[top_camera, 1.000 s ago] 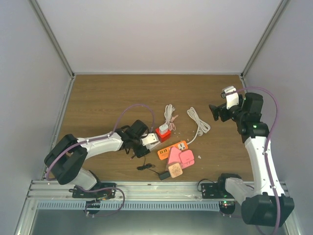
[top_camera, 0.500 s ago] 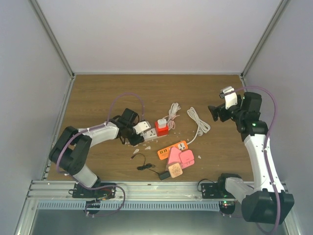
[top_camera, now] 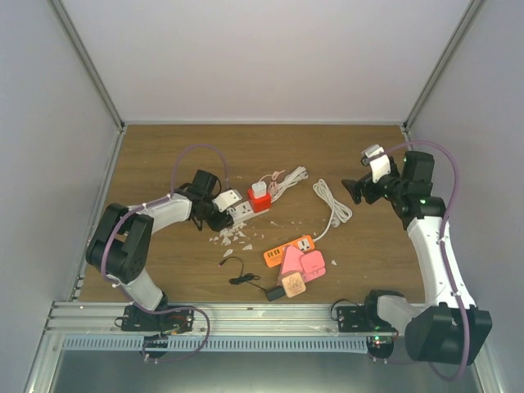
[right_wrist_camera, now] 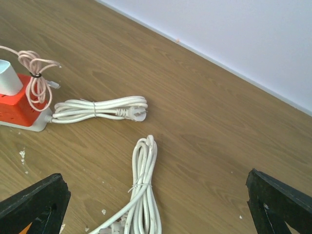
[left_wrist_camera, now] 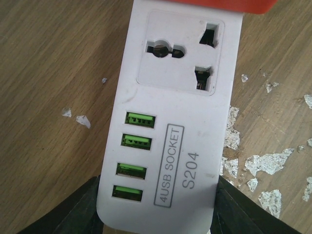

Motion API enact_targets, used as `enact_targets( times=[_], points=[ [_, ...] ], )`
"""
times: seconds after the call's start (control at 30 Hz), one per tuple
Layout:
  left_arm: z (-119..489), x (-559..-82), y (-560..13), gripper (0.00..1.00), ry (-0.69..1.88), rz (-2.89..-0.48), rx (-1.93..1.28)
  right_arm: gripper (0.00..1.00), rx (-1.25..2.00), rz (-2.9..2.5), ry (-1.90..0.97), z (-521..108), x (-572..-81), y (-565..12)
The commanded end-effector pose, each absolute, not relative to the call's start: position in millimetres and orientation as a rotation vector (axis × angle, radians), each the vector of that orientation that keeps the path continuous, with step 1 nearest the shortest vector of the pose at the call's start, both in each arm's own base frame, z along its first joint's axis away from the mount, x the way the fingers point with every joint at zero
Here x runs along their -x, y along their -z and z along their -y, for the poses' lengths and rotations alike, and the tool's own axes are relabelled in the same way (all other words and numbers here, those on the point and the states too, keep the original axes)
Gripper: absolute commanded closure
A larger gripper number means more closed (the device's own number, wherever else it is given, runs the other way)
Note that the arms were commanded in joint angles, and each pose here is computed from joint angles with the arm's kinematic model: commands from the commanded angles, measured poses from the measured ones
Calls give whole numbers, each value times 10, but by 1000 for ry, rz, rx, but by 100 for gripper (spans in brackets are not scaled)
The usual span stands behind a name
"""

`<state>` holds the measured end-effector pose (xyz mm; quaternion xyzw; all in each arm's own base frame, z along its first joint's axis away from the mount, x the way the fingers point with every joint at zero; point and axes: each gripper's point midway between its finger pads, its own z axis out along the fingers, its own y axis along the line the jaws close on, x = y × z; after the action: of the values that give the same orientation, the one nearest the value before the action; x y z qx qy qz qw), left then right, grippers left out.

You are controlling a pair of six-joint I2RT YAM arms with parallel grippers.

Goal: Pull the plug off the socket

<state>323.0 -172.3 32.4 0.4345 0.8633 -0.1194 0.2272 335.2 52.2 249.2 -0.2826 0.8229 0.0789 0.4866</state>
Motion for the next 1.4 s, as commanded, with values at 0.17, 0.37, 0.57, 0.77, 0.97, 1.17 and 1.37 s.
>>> enact_targets(
  times=[0.17, 0.37, 0.57, 0.77, 0.97, 1.17, 1.37],
  points=[
    [1749, -3347, -393, 53, 399, -2479, -960, 0, 722, -1882, -205, -663, -3458, -2554],
    [1728, -3427, -402, 53, 313, -2491, -869, 0, 725, -1856, -230, -740, -3530, -2515],
    [2004, -3313, -460, 49, 296, -2428, -969, 0, 743, -1829, -284, -881, -3507, -2428],
    [2033, -3294, -488, 13, 318, -2432, -1007, 0, 726, -1793, -326, -948, -3497, -2426],
    [2119, -3383, -1068, 1, 452, -2327, -1041, 0, 751, -1742, -415, -1197, -3411, -2367],
    [2095, -3347, -1529, 1, 464, -2193, -1059, 1, 782, -1669, -428, -1403, -3349, -2346],
    [2077, -3541, -1937, 1, 449, -2029, -954, 0, 822, -1630, -386, -1560, -3369, -2228]
  ],
)
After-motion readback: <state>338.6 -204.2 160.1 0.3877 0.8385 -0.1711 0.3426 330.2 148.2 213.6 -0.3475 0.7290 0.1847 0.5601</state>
